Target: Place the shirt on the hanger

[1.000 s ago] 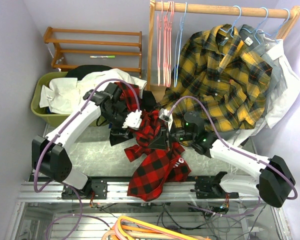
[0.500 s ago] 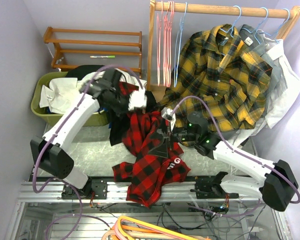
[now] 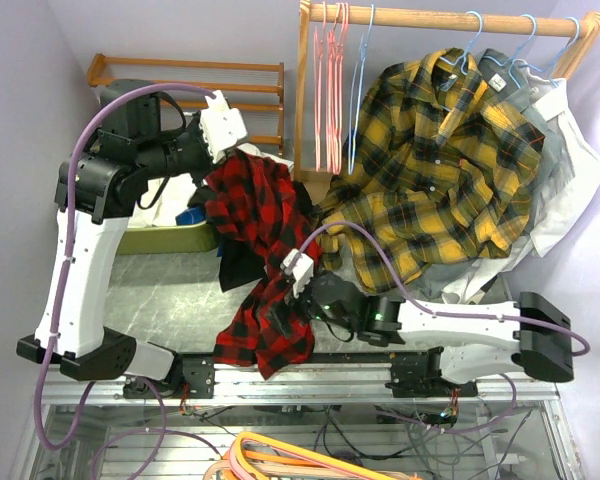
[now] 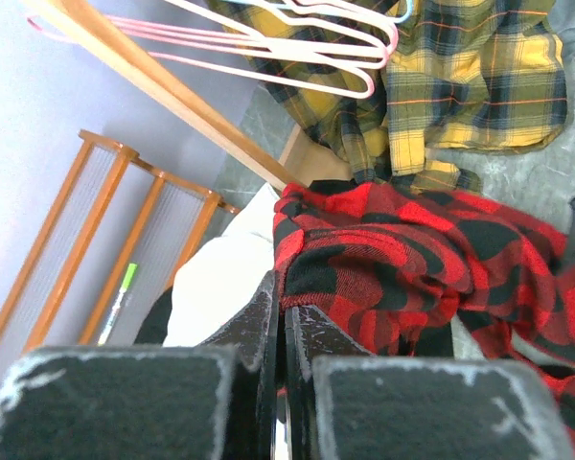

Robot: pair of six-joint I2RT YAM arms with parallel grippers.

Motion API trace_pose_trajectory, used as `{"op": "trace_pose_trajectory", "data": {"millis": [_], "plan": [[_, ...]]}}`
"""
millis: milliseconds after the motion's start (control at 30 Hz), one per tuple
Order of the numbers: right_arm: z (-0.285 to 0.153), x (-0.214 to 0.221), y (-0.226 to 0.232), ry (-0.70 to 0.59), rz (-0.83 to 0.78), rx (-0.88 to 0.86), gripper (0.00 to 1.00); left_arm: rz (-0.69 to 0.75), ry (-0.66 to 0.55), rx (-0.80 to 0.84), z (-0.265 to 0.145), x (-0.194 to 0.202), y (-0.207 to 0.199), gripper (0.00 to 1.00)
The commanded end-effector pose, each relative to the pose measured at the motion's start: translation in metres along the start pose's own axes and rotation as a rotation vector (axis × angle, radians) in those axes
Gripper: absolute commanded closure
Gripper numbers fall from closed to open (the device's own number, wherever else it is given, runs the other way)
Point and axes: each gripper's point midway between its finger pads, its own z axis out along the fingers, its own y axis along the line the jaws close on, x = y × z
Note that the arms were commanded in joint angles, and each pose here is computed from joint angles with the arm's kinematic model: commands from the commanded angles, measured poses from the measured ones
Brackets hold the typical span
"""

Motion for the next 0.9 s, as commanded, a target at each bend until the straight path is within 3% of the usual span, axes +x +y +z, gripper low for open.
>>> {"op": "trace_pose_trajectory", "data": {"millis": [0, 133, 200, 233, 267, 300, 333, 367, 467, 667, 800, 833, 867], "plan": [[0.002, 0.006, -0.078, 0.011, -0.008, 0.521, 0.00, -0.084, 0.018, -0.033, -0.004, -0.001, 0.003, 0.93], [0.009, 0.009, -0.095, 0.007, -0.008, 0.670, 0.00, -0.089, 0.003, -0.038, -0.012, -0.009, 0.001, 0.93], [0.014, 0.008, -0.099, -0.001, -0.017, 0.695, 0.10, -0.085, 0.000, -0.045, -0.017, -0.012, 0.001, 0.93], [0.016, 0.007, -0.099, -0.002, -0.018, 0.702, 0.20, -0.080, -0.004, -0.049, -0.020, -0.014, 0.001, 0.93], [0.018, 0.007, -0.099, -0.001, -0.021, 0.703, 0.35, -0.075, -0.005, -0.054, -0.024, -0.017, 0.001, 0.93], [0.019, 0.006, -0.098, -0.005, -0.023, 0.698, 0.67, -0.071, -0.003, -0.067, -0.028, -0.019, 0.002, 0.93], [0.017, 0.003, -0.099, -0.011, -0.027, 0.700, 0.93, -0.069, -0.001, -0.088, -0.033, -0.021, 0.005, 0.93], [0.012, 0.001, -0.102, -0.012, -0.030, 0.718, 1.00, -0.075, 0.006, -0.120, -0.037, -0.022, 0.009, 0.93], [-0.020, -0.010, -0.130, -0.022, -0.027, 0.810, 1.00, -0.071, 0.031, -0.225, -0.056, -0.026, 0.023, 0.93], [-0.096, -0.007, -0.246, -0.071, 0.173, 1.021, 1.00, -0.033, 0.000, -0.288, -0.085, -0.050, 0.021, 0.93], [-0.115, -0.016, -0.287, -0.116, 0.206, 1.116, 1.00, -0.023, -0.038, -0.302, -0.099, -0.063, 0.018, 0.93], [-0.111, -0.023, -0.288, -0.129, 0.198, 1.102, 0.83, -0.022, -0.043, -0.309, -0.101, -0.065, 0.018, 0.93], [-0.107, -0.033, -0.285, -0.149, 0.194, 1.070, 0.56, -0.027, -0.042, -0.312, -0.100, -0.064, 0.019, 0.93]]}}
